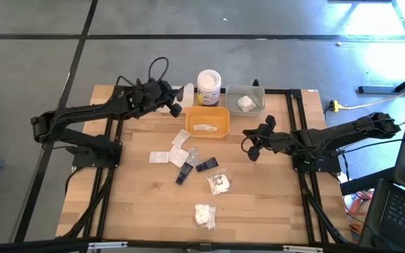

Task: Pick & Place Travel size toiletries
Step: Put the blue shave cream into the white bin

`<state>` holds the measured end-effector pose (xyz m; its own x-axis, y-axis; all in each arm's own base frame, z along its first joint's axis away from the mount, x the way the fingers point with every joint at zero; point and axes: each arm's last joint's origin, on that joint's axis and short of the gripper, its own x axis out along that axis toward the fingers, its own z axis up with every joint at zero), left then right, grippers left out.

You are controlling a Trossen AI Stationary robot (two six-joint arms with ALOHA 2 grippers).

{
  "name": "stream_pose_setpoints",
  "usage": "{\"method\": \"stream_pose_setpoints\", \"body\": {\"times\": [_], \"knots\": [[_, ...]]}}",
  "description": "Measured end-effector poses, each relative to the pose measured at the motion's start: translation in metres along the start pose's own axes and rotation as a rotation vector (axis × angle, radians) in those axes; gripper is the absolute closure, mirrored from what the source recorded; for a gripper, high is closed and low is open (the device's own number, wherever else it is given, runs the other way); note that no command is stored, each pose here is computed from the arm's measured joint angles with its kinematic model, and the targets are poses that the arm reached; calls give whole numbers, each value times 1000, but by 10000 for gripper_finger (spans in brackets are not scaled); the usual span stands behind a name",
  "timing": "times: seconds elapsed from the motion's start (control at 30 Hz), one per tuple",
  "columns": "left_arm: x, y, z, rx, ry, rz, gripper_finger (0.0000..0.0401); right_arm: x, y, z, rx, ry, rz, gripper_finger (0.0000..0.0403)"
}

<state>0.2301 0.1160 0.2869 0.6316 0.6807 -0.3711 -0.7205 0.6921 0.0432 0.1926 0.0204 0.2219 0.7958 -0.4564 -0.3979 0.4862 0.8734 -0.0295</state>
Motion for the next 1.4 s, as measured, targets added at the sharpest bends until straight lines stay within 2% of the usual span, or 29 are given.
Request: {"method": "stream_pose_setpoints", "body": {"times": [0.27,0.7,0.93,1.13,1.4], "knots": [[-3,16,-35,-37,11,38,399,0,2,8,-16,-85,14,391],[3,38,-74,-120,-14,100,398,0,1,8,-18,-85,7,382],[5,48,-87,-140,-28,133,398,0,1,8,-33,-85,9,390],[8,51,-94,-146,-19,110,398,1,2,8,-33,-85,9,397],[20,49,-101,-138,5,131,398,1,2,9,-32,-87,10,376]]}}
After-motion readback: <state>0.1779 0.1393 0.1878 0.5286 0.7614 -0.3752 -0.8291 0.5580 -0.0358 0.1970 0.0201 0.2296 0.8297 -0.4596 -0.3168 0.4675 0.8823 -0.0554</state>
